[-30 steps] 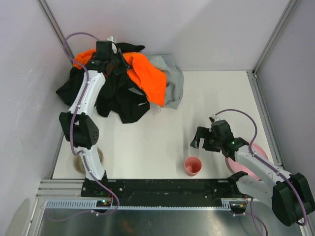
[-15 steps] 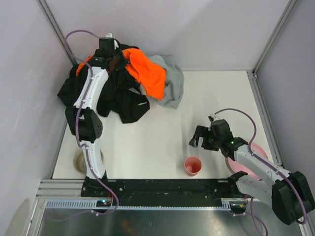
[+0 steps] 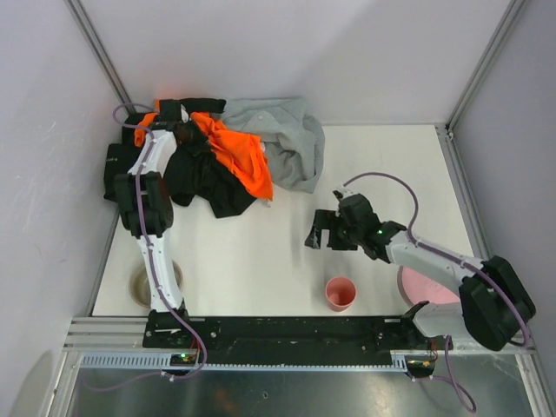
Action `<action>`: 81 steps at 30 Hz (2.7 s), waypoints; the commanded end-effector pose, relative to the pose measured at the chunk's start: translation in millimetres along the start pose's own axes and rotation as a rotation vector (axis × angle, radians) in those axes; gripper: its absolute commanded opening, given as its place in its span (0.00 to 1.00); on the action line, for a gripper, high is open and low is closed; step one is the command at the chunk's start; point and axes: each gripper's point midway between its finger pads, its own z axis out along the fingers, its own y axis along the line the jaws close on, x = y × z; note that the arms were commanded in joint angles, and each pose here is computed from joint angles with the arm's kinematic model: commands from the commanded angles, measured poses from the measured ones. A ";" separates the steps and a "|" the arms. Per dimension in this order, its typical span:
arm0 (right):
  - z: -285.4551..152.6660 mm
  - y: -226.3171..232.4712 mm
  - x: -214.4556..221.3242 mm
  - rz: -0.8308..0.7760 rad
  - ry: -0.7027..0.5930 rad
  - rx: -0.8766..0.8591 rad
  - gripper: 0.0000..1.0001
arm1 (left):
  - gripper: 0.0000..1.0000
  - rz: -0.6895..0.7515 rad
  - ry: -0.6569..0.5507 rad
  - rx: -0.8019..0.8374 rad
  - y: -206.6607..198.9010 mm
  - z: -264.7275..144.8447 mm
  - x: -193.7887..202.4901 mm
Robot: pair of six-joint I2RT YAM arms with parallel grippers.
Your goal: Pick out a specific cloth from the pile
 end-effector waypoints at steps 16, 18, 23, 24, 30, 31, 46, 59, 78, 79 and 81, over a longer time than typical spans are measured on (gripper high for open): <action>82.5 151.3 -37.9 -0.031 -0.019 -0.161 0.99 | 0.04 -0.059 0.183 -0.204 89.4 -1.1 49.7; 95.7 159.2 -36.6 -0.008 -0.005 -0.165 0.99 | 0.04 -0.065 0.192 -0.191 87.3 0.0 50.9; 132.0 183.1 -37.4 0.002 0.004 -0.166 0.99 | 0.04 -0.068 0.203 -0.173 84.7 3.5 51.5; 140.4 186.5 -36.0 -0.003 0.010 -0.159 0.99 | 0.04 -0.069 0.206 -0.170 84.4 3.4 52.2; 184.4 210.8 -36.0 -0.049 0.043 -0.105 0.96 | 0.05 -0.066 0.218 -0.161 84.4 4.6 54.8; 188.9 215.6 -37.9 -0.051 0.048 -0.097 0.96 | 0.05 -0.068 0.220 -0.159 84.3 5.3 55.2; 242.4 196.9 -76.8 -0.003 -0.022 0.034 0.87 | 0.05 -0.066 0.237 -0.141 83.3 8.7 57.9; 260.7 197.0 -76.5 0.001 0.047 -0.052 0.37 | 0.05 -0.065 0.248 -0.123 80.7 9.6 59.2; 157.4 227.3 -102.9 -0.119 -0.010 -0.196 0.00 | 0.06 -0.042 0.235 -0.067 64.6 1.2 50.9; 146.3 228.6 -105.2 -0.124 -0.024 -0.204 0.00 | 0.06 -0.040 0.234 -0.065 64.0 1.0 50.6; 126.7 229.0 -109.1 -0.134 -0.048 -0.211 0.00 | 0.07 -0.040 0.234 -0.065 63.6 0.7 50.5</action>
